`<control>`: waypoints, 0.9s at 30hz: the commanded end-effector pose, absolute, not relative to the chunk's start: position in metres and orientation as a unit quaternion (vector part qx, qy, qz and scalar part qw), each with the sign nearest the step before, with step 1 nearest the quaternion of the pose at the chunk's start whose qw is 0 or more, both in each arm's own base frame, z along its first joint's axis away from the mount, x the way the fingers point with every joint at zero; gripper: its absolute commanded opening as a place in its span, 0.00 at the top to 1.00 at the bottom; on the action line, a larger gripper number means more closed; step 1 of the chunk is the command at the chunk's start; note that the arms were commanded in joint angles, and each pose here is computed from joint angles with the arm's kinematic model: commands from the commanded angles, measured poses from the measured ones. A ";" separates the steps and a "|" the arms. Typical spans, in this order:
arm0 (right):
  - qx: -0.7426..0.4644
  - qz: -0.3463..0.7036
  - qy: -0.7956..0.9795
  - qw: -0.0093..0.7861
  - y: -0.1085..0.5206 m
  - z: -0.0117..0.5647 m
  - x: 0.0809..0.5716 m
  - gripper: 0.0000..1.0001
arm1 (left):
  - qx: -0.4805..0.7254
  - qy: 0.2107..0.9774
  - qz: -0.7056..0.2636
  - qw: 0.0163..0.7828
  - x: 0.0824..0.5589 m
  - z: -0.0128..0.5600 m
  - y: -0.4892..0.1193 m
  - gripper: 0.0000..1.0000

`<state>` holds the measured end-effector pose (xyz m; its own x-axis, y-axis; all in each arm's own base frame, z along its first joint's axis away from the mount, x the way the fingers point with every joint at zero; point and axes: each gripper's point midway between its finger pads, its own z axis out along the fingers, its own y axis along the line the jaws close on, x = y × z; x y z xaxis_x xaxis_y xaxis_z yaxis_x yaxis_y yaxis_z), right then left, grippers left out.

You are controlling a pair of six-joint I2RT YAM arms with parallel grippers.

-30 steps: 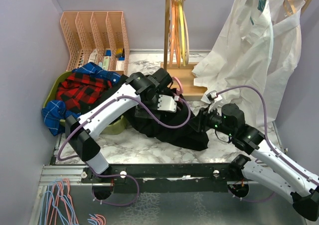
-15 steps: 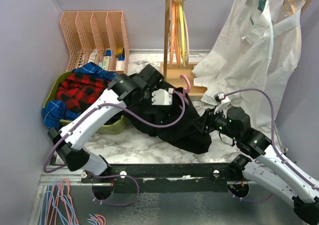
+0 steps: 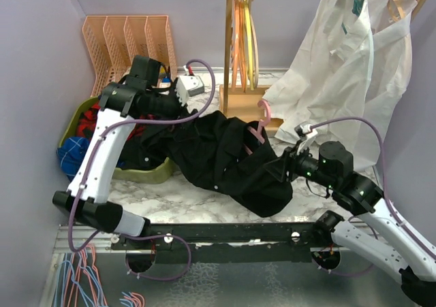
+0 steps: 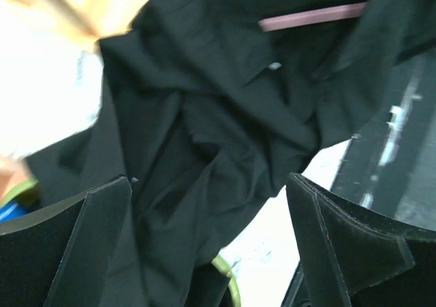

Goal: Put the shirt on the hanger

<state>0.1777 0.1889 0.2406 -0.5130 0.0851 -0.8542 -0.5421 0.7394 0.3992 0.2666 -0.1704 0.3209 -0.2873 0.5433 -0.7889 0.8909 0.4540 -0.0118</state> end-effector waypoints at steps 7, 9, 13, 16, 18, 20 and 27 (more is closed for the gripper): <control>-0.344 0.438 0.733 0.391 0.237 0.245 0.130 0.99 | 0.557 0.600 -0.385 0.425 0.241 0.354 -0.223 0.01; -0.349 0.435 0.734 0.386 0.239 0.242 0.132 0.99 | 0.571 0.591 -0.377 0.428 0.249 0.349 -0.225 0.01; -0.358 0.437 0.731 0.383 0.243 0.239 0.134 0.99 | 0.608 0.564 -0.368 0.420 0.262 0.340 -0.230 0.03; -0.357 0.436 0.734 0.379 0.244 0.236 0.136 0.99 | 0.638 0.541 -0.359 0.414 0.265 0.332 -0.234 0.02; -0.356 0.435 0.736 0.378 0.245 0.234 0.137 0.99 | 0.660 0.525 -0.357 0.403 0.261 0.325 -0.238 0.01; -0.354 0.435 0.736 0.379 0.245 0.234 0.137 0.99 | 0.690 0.511 -0.346 0.377 0.253 0.311 -0.243 0.01; -0.350 0.429 0.739 0.383 0.243 0.233 0.139 0.99 | 0.747 0.502 -0.311 0.305 0.240 0.268 -0.254 0.09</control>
<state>0.1365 0.2383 0.2137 -0.5220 -0.2214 -0.8237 -0.8124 0.4232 0.4011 0.2483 -0.2595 0.2827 0.2238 0.5194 -0.8247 0.9667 -0.2261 0.1200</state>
